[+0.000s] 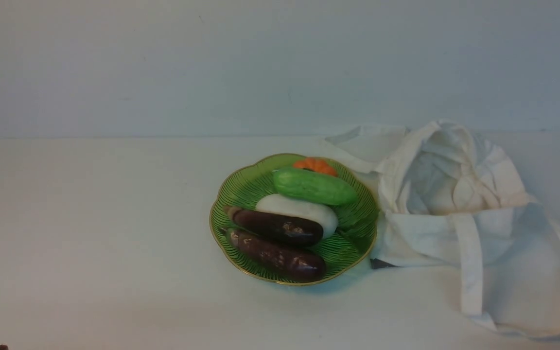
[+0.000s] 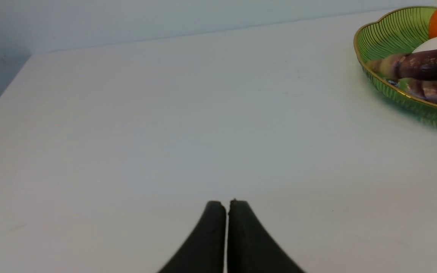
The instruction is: Take vegetables from cloth bag on white table place on plate.
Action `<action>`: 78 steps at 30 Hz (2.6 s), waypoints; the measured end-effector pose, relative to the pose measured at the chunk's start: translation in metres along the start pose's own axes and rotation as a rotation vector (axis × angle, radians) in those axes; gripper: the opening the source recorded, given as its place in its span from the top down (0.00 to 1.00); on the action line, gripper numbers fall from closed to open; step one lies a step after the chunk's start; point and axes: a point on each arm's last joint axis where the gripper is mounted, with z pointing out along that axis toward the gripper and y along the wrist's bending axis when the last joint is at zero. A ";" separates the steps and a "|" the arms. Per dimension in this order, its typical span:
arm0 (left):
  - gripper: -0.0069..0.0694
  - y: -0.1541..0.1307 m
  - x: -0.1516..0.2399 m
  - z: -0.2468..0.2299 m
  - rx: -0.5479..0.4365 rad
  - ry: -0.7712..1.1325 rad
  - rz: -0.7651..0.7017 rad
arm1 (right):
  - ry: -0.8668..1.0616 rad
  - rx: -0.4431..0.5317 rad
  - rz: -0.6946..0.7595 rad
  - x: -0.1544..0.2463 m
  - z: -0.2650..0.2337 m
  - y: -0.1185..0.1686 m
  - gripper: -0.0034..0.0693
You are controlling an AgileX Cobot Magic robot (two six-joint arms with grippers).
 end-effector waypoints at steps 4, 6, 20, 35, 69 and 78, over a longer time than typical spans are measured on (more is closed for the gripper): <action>0.92 0.000 0.000 0.000 0.000 0.000 0.000 | 0.001 0.020 0.008 0.000 0.000 -0.001 0.97; 0.92 0.000 0.000 0.000 0.000 0.000 0.000 | 0.001 0.023 0.012 0.000 0.000 -0.001 0.97; 0.92 0.000 0.000 0.000 0.000 0.000 0.000 | 0.002 0.024 0.019 0.000 0.000 -0.001 0.97; 0.92 0.000 0.000 0.000 0.000 0.000 0.000 | 0.007 0.023 0.021 0.000 0.000 -0.001 0.97; 0.92 0.000 0.000 0.000 0.000 0.000 0.000 | 0.008 0.023 0.021 0.001 0.000 -0.001 0.97; 0.92 0.000 0.000 0.000 0.000 0.000 0.000 | 0.008 0.023 0.022 0.001 0.000 -0.001 0.97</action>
